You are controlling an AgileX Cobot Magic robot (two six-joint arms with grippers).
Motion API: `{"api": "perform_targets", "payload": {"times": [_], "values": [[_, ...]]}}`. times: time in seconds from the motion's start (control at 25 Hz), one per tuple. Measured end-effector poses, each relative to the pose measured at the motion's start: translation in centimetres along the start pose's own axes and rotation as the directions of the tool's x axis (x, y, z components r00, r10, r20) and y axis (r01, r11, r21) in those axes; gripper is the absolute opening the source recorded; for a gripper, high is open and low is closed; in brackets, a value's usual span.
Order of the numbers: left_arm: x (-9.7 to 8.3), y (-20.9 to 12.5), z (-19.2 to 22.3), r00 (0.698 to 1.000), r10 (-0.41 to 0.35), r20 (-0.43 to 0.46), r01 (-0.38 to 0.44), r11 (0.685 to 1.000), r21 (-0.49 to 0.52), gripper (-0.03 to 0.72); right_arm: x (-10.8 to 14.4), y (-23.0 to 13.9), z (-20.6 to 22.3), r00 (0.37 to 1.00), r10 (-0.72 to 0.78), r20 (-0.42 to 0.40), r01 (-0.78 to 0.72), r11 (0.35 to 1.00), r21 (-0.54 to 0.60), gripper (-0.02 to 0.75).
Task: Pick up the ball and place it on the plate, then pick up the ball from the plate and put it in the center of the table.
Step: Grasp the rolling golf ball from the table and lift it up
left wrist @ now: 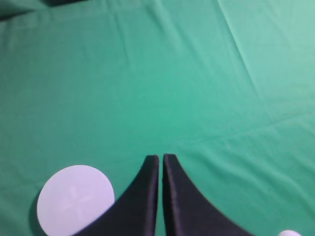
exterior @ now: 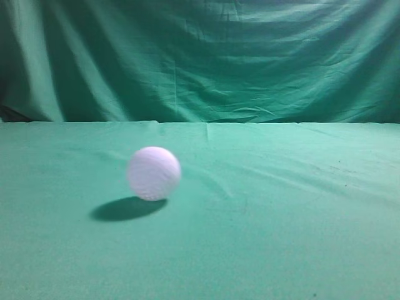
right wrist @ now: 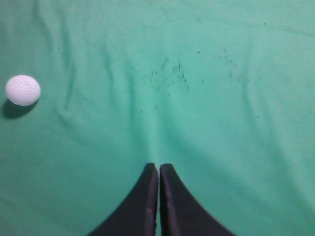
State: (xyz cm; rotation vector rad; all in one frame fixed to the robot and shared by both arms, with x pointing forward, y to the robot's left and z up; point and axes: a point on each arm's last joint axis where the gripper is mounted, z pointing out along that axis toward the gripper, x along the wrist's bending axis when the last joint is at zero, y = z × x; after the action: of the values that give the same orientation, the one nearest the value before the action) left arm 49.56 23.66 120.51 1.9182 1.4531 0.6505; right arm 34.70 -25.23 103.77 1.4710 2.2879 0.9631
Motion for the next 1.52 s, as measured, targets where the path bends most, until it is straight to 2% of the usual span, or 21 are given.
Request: {"api": "perform_targets", "payload": {"times": [0.28, 0.44, 0.56, 0.68, 0.76, 0.88, 1.04, 1.2, 1.32, 1.52], "values": [[-0.4, -7.3, -6.2, 1.0, 0.001, 0.01, 0.001, 0.991, -0.134, 0.0, 0.0, -0.2, 0.0, 1.0, -0.006, 0.004, 0.006, 1.0, 0.022, 0.0], [-0.5, -11.8, -8.2, 0.998, 0.06, -0.013, -0.061, 0.961, -0.271, 0.0, -0.3, -0.2, 0.2, 0.999, 0.019, 0.029, -0.021, 0.999, 0.045, 0.0], [-0.6, -15.0, -8.8, 0.993, 0.107, -0.043, -0.115, 0.924, -0.364, 0.0, -0.5, -0.2, 0.4, 0.998, 0.041, 0.039, -0.043, 0.997, 0.06, 0.0], [-0.6, -17.8, -8.8, 0.992, 0.113, -0.057, -0.126, 0.899, -0.42, 0.0, -0.5, -0.3, 0.4, 0.998, 0.045, 0.04, -0.048, 0.997, 0.067, 0.0], [-0.7, -19.6, -8.4, 0.992, 0.113, -0.06, -0.128, 0.891, -0.435, 0.0, -0.6, -0.4, 0.4, 0.998, 0.039, 0.044, -0.043, 0.996, 0.076, 0.0], [-0.7, -21.8, -7.4, 0.992, 0.114, -0.06, -0.129, 0.896, -0.425, 0.0, -0.6, -0.4, 0.3, 0.998, 0.036, 0.048, -0.041, 0.994, 0.097, 0.0], [-0.7, -23.3, -6.0, 0.992, 0.113, -0.06, -0.128, 0.898, -0.421, 0.0, -0.5, 0.8, -0.6, 0.999, 0.026, 0.048, -0.031, 0.993, 0.118, 0.0], [-0.7, -23.9, -4.7, 0.992, 0.108, -0.065, -0.126, 0.884, -0.45, 0.0, -0.6, 3.0, -0.8, 0.999, 0.009, 0.041, -0.014, 0.99, 0.137, 0.0], [-0.7, -24.0, -4.4, 0.992, 0.104, -0.066, -0.122, 0.875, -0.468, 0.0, -0.3, 4.4, 0.2, 0.999, -0.05, 0.012, 0.047, 0.982, 0.182, 0.0], [-0.7, -23.9, -4.4, 0.992, 0.103, -0.068, -0.123, 0.87, -0.478, 0.0, 1.8, 6.5, 2.7, 0.982, -0.19, -0.018, 0.187, 0.94, 0.284, 0.0]]}}
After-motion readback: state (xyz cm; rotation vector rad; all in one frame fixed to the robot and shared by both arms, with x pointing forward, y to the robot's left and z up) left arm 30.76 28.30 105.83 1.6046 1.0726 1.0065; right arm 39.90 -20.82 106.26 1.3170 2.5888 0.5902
